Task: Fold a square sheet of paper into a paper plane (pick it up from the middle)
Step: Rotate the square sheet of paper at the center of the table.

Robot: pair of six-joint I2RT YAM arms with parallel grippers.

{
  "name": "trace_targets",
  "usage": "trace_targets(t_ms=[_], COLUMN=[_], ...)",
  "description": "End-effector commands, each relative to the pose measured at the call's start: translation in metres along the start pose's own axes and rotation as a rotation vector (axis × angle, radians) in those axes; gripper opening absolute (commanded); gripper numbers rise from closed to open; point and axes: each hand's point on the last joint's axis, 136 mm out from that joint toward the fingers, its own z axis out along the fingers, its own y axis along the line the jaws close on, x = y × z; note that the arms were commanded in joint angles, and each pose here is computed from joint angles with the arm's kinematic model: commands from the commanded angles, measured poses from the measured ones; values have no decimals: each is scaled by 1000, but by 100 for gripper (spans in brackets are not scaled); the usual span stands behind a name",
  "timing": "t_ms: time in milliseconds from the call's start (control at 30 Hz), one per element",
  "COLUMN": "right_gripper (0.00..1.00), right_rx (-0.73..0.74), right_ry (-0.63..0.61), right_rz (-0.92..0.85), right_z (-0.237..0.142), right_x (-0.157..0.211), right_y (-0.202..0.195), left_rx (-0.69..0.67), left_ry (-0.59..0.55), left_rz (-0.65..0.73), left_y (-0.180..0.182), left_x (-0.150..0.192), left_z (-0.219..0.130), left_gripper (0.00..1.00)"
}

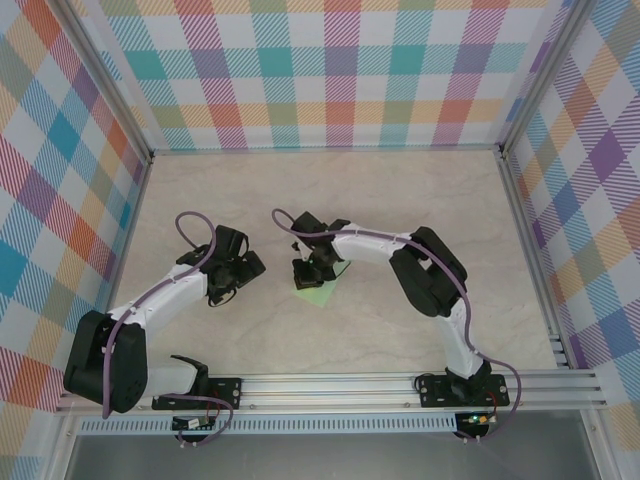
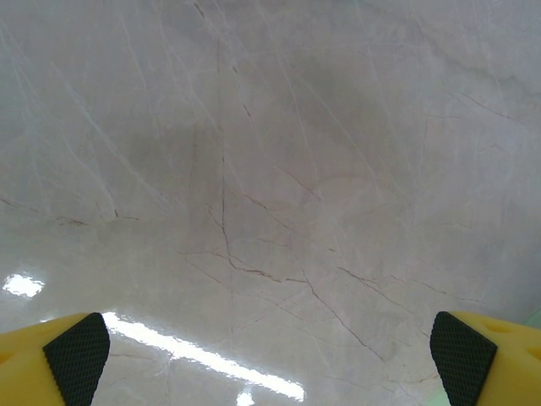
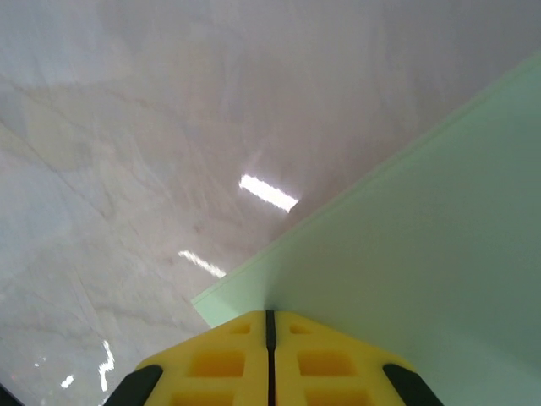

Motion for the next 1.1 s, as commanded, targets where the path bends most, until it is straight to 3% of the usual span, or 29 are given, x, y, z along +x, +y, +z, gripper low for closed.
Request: trace_targets(t_ms=[0, 200, 367, 467, 767, 1067], right_gripper=[8, 13, 40, 48, 56, 53], right_rx=[128, 191, 181, 207, 204, 189], right_ry=[154, 76, -106, -185, -193, -142], right_rz=[-30, -46, -1, 81, 185, 209], right_z=[0, -24, -52, -63, -55, -38], right_x=[57, 52, 22, 6, -26, -32], right_y=[-37, -44, -30, -40, -67, -78], left_rx=[-11, 37, 117, 170, 335, 473], left_ry=[25, 51, 108, 137, 235, 367], left_rz=[8, 22, 49, 68, 117, 118], left_y=[7, -4, -20, -32, -75, -114], left_x=[4, 6, 16, 25, 57, 94], left_z=[1, 0, 1, 0, -6, -4], left_gripper=[100, 100, 100, 100, 94, 73])
